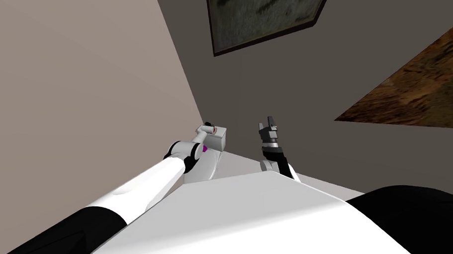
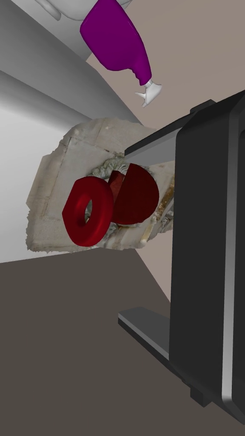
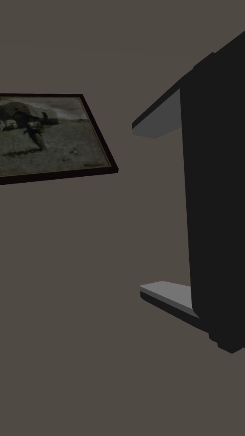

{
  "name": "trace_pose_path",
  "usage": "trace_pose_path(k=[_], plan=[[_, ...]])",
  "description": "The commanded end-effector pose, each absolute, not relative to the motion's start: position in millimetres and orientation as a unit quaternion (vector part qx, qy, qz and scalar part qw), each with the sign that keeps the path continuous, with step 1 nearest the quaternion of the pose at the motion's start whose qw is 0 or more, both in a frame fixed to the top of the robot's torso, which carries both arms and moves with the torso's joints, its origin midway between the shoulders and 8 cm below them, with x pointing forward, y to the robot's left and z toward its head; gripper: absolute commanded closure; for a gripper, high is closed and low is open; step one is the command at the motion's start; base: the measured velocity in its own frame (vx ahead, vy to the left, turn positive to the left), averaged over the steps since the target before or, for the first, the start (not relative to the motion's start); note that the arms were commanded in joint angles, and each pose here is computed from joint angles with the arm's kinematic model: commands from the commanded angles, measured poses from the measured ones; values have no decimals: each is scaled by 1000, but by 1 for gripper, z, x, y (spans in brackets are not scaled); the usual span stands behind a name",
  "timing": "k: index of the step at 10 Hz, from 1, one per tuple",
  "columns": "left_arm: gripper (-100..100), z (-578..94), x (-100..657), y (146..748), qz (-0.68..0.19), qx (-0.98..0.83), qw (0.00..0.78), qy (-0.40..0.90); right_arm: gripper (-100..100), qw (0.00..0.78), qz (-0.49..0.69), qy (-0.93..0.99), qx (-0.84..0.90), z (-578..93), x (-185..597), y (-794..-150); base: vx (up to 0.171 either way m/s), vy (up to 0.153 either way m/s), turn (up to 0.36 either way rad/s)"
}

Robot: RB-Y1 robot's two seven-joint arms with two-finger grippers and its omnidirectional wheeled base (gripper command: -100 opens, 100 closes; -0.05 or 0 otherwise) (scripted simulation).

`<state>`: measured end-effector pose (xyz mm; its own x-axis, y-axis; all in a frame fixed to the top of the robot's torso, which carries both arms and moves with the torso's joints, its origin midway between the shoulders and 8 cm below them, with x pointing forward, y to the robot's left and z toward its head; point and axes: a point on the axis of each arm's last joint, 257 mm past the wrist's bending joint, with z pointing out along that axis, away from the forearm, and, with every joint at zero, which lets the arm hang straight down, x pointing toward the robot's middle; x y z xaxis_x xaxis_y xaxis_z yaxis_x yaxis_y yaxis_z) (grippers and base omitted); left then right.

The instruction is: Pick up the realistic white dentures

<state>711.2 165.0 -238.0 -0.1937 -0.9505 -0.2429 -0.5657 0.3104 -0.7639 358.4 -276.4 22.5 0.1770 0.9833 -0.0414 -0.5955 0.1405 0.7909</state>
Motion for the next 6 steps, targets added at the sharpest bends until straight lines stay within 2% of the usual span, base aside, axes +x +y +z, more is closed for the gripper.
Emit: trace_pose_path(k=[1, 2, 3, 6], plan=[[-100, -241, 708, 166, -265, -525, 356, 726, 0, 694, 569, 297, 326, 23, 358, -276, -33, 20, -4], [-100, -235, 710, 164, -269, -523, 360, 724, 0, 694, 569, 297, 326, 22, 358, -276, -2, -5, 42], [-100, -220, 716, 162, -279, -528, 357, 719, 0, 694, 569, 297, 326, 22, 358, -276, -41, 45, -135], [-100, -217, 713, 166, -275, -544, 336, 718, 0, 694, 569, 297, 326, 23, 358, -276, -104, 82, -154]])
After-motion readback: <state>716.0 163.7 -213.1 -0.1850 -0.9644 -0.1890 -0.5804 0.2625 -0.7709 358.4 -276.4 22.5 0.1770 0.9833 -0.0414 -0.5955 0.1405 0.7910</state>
